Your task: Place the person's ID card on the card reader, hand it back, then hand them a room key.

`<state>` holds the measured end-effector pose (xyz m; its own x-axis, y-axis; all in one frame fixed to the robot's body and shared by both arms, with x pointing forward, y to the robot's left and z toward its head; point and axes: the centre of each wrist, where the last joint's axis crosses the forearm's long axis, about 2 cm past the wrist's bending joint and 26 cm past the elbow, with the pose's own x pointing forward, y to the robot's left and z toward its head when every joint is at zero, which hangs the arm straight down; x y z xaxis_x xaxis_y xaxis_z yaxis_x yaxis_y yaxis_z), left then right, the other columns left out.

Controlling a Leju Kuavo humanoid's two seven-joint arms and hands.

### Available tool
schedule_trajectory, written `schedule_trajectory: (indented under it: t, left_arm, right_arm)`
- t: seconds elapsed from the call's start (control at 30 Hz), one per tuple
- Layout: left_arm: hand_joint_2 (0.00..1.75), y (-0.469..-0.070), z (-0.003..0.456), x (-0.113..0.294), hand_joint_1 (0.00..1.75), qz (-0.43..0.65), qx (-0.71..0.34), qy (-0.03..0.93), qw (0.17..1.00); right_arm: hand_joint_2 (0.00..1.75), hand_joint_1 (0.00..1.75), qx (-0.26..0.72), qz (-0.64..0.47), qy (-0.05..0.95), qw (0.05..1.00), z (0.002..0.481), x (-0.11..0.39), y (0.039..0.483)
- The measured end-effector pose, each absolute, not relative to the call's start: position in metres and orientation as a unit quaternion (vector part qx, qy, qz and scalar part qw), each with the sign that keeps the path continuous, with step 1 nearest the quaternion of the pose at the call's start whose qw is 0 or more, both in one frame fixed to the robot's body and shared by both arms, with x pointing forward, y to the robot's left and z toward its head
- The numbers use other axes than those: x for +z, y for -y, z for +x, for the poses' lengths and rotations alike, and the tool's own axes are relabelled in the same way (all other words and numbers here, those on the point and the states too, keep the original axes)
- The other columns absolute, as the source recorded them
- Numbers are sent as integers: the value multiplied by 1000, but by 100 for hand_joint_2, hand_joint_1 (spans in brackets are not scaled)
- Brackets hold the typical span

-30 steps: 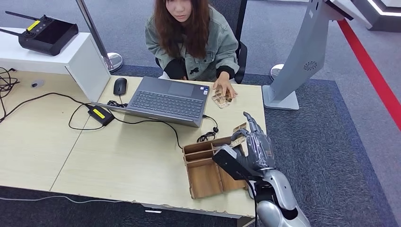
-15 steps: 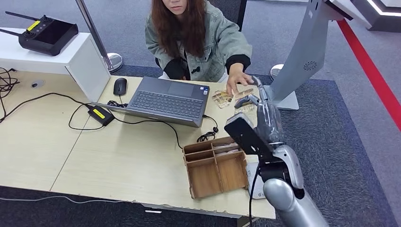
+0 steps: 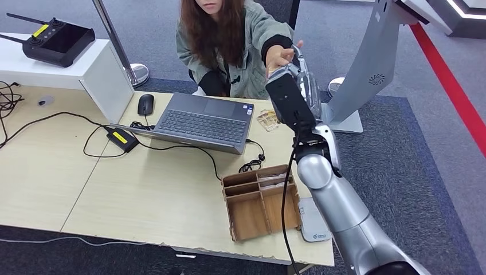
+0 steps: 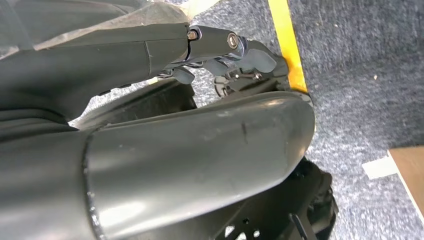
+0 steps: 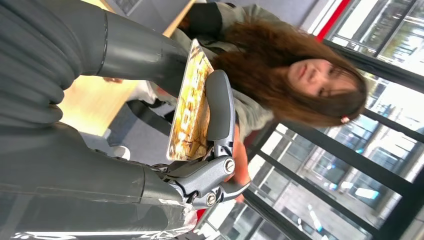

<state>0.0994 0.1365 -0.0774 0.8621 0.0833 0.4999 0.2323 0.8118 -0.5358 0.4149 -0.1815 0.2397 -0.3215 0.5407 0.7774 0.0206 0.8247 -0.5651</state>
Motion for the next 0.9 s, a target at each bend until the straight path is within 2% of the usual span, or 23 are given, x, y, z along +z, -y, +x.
schedule_trajectory:
  t: [0.2,0.23,0.33,0.37,0.43,0.57,0.9]
  left_arm:
    - [0,-136,101,-77,0,-308,-49,264,913]
    - [0,-135,101,-77,0,-308,-49,265,912]
    - [0,-135,101,-77,0,-309,-51,266,912]
    - [0,-135,101,-77,0,-309,-51,266,912]
    - [0,-135,101,-77,0,-309,-50,266,911]
    - [0,-136,101,-77,0,-307,-50,268,912]
    - [0,-138,93,-80,0,-289,-41,274,916]
  right_arm:
    - [175,175,247,-165,751,590,418,216,165]
    - [175,159,249,-163,746,595,418,212,164]
    - [175,28,252,-154,735,611,417,202,159]
    - [175,0,252,-151,732,615,417,199,158]
    - [175,0,252,-145,726,624,416,194,157]
    - [0,0,242,-123,722,637,416,189,157]
    - [0,0,183,-82,751,629,412,221,179]
